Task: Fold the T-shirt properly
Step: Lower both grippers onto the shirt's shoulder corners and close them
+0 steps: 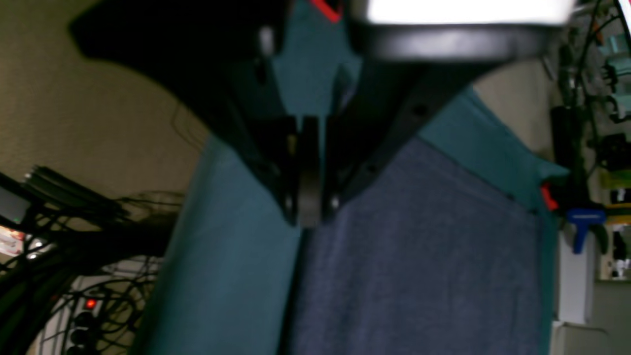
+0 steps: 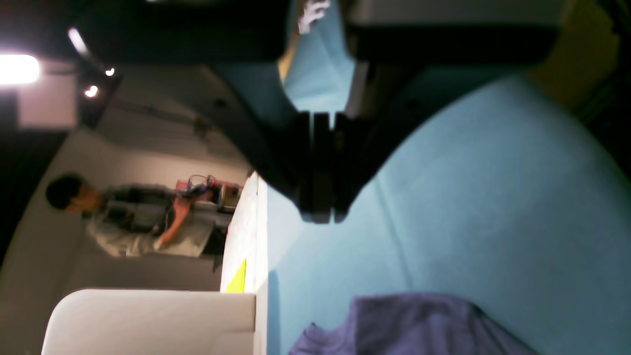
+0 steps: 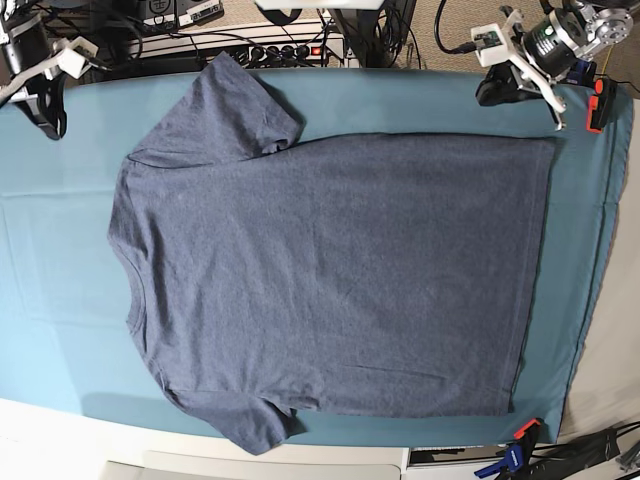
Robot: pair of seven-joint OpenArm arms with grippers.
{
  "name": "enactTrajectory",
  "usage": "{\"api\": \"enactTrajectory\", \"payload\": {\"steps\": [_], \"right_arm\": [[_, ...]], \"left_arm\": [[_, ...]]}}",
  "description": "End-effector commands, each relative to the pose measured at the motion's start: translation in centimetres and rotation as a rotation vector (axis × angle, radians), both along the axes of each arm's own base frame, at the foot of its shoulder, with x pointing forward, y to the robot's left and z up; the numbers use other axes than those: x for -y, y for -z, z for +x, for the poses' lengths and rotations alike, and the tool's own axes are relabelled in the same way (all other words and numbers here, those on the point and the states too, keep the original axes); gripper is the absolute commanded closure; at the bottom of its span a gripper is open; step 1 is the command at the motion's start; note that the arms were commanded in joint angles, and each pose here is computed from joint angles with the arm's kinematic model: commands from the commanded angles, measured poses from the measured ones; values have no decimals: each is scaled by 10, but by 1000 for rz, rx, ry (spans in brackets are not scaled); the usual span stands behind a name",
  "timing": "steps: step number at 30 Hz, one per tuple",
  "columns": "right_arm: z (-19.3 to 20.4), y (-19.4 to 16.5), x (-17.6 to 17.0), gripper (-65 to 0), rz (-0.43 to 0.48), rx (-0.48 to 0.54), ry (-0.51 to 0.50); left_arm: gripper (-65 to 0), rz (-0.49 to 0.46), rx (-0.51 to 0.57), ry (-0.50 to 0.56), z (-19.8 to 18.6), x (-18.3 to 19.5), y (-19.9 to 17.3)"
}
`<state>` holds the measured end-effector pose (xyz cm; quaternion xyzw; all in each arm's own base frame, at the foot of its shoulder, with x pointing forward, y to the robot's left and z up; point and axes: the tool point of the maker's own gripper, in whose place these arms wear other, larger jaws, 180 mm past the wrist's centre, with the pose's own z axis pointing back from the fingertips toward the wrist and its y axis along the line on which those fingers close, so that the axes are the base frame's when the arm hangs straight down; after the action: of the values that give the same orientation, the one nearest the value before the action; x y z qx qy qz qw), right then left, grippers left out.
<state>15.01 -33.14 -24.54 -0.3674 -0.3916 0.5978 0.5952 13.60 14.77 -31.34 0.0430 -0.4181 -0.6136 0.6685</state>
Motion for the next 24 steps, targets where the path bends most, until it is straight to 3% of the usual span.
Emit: {"api": "enactTrajectory", "payload": {"steps": [1,3,5,8,13,15,18,24], "right_arm": [[6,-8,2,0,-32,15,-14],[11,-5,11,-9,-66,-28,8],[15,0,15,-133,-87,-84,2],[25,-3,12,-269,-95,-94,-37],[38,2,11,-275,-142,-124,-54],[37,19,10,-275,-174,-175,-37],[27,48,-9,-275,-214,-252,-108],[16,77,-46,-275,-171,-294,-190]], "left_arm": [[-79,-14,18,14,1,3,-7],[-167,-14,3,21,-2,4,-5],[-219,-13,-28,36,-7,5,-2],[-220,-12,-35,39,-8,6,-1],[-220,-5,-77,1,-10,1,4],[-220,-14,-87,-9,-10,1,4],[-220,-17,-86,-10,-10,1,4],[-220,-20,-89,-10,-10,2,4]]}}
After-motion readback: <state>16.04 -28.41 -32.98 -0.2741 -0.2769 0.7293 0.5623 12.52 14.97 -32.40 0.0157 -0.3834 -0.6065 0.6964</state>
